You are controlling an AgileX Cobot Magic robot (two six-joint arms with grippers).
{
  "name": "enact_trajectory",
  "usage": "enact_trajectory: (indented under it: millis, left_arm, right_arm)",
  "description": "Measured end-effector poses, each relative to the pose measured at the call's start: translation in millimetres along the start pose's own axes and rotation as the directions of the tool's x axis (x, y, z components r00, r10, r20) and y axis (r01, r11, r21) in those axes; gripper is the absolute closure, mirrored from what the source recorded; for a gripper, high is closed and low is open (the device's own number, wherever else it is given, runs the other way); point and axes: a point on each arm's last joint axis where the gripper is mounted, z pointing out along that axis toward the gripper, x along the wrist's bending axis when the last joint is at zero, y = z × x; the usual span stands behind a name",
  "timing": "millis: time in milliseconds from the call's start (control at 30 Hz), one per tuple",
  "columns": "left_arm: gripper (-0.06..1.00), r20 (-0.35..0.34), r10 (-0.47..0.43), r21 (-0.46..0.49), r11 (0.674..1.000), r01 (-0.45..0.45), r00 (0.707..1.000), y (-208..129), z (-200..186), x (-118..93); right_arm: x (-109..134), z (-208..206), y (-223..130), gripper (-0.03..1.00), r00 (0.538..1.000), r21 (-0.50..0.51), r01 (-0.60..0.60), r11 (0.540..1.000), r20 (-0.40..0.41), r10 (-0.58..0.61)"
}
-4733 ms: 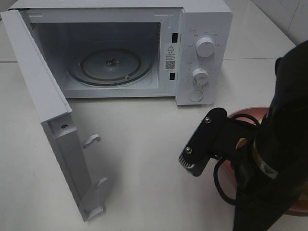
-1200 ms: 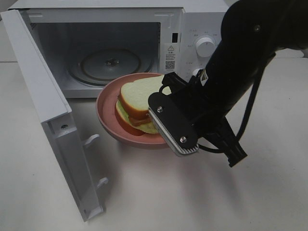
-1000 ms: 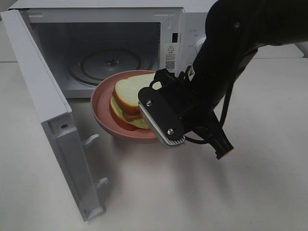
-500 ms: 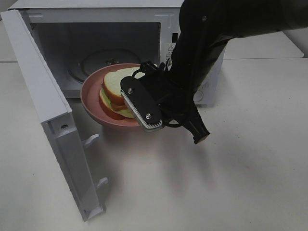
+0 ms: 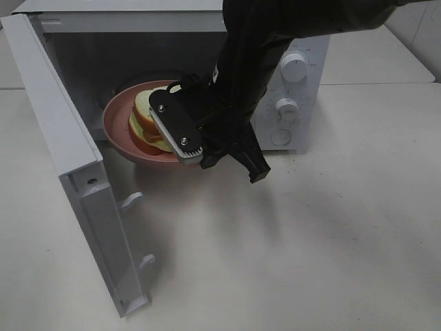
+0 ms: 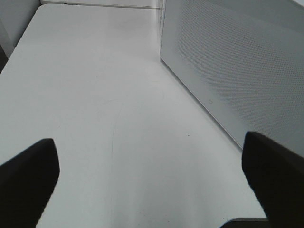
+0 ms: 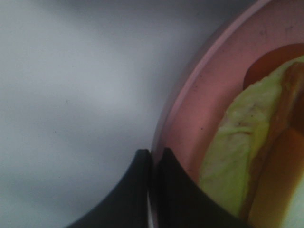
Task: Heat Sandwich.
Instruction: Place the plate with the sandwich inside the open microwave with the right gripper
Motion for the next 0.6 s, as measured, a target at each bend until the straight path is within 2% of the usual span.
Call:
enact_trajectory:
  millis: [600]
  left_arm:
    - [-0.05, 0.000, 0.000, 0.000, 1.000, 0.000, 1.000, 0.0, 0.0, 0.0]
  right_arm:
    - [-40.8, 18.0, 1.4, 0.94, 1.000, 0.030, -0.018, 0.999, 0.005, 0.018]
